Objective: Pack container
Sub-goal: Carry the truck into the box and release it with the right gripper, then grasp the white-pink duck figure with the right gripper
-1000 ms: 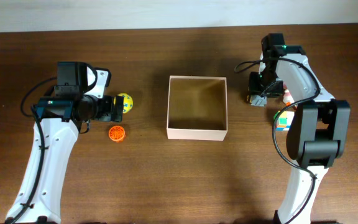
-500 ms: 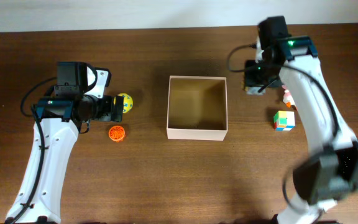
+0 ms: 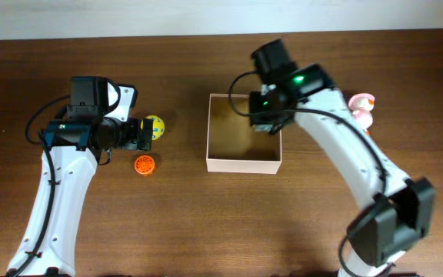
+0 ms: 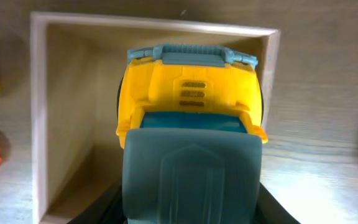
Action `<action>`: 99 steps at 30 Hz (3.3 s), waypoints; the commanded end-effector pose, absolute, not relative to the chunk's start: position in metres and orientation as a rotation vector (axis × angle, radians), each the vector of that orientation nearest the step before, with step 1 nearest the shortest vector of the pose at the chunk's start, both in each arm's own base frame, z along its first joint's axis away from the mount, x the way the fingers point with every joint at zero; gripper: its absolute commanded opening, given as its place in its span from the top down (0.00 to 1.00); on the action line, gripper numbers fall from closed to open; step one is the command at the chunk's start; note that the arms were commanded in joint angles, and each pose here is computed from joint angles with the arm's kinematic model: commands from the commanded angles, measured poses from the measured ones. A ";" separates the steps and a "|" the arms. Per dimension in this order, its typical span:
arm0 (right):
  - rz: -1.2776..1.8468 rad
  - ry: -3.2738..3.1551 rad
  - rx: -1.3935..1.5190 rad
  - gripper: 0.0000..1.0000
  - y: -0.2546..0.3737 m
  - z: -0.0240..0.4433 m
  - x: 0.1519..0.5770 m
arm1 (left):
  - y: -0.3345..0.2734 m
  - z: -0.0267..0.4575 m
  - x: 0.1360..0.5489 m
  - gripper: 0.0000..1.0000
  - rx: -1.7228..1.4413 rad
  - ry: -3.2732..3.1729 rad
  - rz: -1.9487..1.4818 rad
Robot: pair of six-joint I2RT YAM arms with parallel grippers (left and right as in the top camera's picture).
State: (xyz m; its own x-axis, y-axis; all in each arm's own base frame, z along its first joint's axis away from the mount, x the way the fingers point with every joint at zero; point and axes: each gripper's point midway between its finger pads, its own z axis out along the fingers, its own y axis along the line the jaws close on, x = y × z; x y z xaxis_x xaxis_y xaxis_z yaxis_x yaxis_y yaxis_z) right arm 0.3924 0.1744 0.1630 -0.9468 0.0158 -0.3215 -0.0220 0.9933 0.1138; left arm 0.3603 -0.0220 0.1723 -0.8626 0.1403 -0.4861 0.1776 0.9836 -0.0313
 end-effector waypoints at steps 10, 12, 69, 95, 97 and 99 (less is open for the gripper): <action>0.060 2.859 0.093 0.70 0.169 0.076 0.412 | -0.025 0.177 0.365 0.01 0.224 2.613 -0.122; 0.049 2.865 0.106 0.69 0.165 0.072 0.414 | -0.025 0.177 0.365 0.01 0.224 2.613 -0.122; -0.100 3.000 0.610 0.36 -0.117 0.026 0.428 | -0.025 0.177 0.365 0.01 0.224 2.613 -0.121; 0.110 2.558 0.158 0.96 0.056 0.267 0.413 | -0.025 0.177 0.365 0.01 0.224 2.613 -0.121; 0.156 2.558 0.128 0.96 0.084 0.272 0.403 | -0.025 0.177 0.365 0.01 0.224 2.613 -0.121; 0.197 2.570 0.088 0.96 0.113 0.271 0.395 | -0.025 0.177 0.365 0.01 0.224 2.613 -0.122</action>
